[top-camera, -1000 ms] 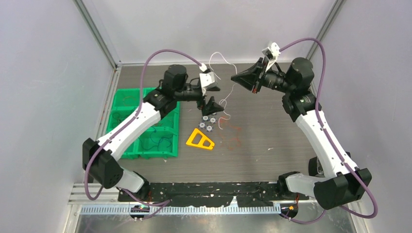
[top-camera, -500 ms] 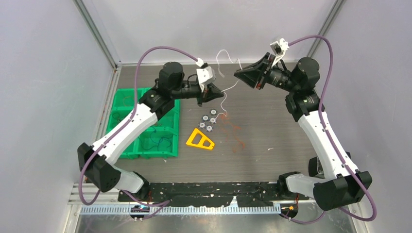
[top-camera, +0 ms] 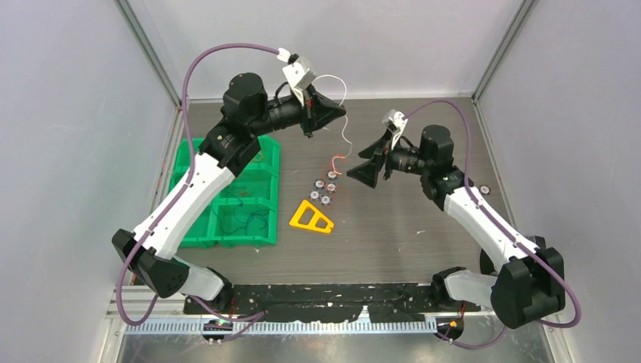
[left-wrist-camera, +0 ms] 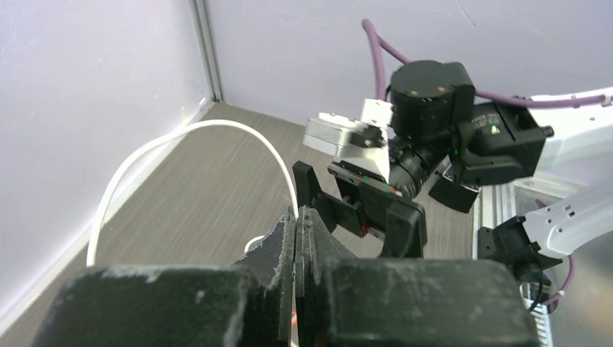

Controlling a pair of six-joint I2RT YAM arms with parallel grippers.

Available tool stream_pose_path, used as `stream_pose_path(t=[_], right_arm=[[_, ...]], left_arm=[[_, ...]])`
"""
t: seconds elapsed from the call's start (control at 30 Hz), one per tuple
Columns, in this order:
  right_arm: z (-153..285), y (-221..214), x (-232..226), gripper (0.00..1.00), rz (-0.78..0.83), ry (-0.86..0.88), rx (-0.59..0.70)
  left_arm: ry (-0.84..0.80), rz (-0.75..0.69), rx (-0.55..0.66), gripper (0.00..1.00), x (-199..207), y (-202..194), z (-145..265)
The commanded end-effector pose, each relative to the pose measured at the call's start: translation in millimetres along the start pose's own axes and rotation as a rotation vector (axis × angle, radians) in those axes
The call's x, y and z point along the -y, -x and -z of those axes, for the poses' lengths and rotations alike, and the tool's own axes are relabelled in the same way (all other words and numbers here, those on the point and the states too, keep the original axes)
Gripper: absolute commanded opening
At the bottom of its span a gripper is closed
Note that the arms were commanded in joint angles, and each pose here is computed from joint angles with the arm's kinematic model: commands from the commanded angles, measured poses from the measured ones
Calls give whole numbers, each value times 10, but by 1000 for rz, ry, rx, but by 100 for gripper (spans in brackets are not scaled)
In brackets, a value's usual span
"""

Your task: Untangle the cables

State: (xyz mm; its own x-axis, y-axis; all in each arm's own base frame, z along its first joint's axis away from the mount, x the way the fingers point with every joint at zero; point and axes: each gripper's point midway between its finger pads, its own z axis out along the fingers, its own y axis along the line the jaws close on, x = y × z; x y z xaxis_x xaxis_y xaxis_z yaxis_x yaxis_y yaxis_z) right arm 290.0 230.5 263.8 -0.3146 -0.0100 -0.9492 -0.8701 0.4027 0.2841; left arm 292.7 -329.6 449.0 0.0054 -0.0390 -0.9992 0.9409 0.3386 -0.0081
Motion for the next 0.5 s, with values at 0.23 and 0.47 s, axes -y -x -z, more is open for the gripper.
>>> stream_pose_path(t=[0.23, 0.47], right_arm=[[-646, 76, -12, 90, 217, -39, 165], [-835, -63, 427, 76, 278, -183, 156]], left_arm=[[39, 150, 171, 0, -103, 603, 64], [-20, 149, 237, 0, -15, 913, 182]])
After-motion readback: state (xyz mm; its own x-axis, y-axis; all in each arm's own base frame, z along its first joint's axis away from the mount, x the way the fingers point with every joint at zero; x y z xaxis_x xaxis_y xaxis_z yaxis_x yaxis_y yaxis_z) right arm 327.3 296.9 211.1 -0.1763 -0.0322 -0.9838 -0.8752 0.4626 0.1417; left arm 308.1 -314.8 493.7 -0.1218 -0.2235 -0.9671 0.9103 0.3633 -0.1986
